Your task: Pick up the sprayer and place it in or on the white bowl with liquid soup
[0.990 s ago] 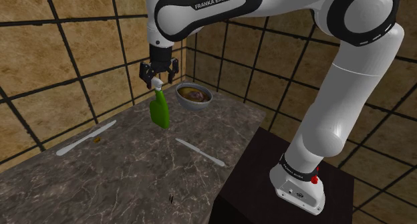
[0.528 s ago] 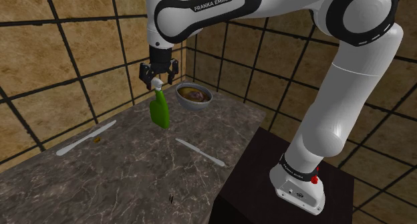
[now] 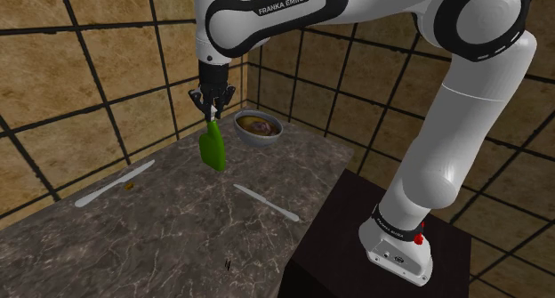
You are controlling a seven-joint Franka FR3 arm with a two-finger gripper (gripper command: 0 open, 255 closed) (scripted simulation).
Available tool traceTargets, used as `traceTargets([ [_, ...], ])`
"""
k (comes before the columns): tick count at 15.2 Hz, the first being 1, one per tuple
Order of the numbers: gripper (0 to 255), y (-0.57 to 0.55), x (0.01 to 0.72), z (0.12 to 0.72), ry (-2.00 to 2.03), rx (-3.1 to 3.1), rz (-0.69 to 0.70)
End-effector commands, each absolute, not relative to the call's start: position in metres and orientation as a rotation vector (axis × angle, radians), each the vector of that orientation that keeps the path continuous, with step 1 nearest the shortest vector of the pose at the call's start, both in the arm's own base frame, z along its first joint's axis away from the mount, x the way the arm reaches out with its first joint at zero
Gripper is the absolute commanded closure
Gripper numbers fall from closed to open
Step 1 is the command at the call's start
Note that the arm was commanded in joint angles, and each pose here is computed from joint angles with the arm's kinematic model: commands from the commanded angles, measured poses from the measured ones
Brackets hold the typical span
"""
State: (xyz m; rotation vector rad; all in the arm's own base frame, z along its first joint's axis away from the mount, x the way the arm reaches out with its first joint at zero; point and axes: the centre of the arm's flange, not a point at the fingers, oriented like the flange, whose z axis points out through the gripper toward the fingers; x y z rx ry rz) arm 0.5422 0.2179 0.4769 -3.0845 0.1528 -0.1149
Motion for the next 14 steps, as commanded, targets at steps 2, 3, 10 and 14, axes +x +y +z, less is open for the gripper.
traceTargets([
  [2,255,0.218,0.542,0.477,0.153,-3.084,-0.115],
  [3,255,0.218,0.542,0.482,0.153,-3.084,-0.115],
  [10,255,0.218,0.542,0.519,0.153,-3.084,-0.115],
  [14,255,0.218,0.542,0.540,0.153,-3.084,-0.115],
])
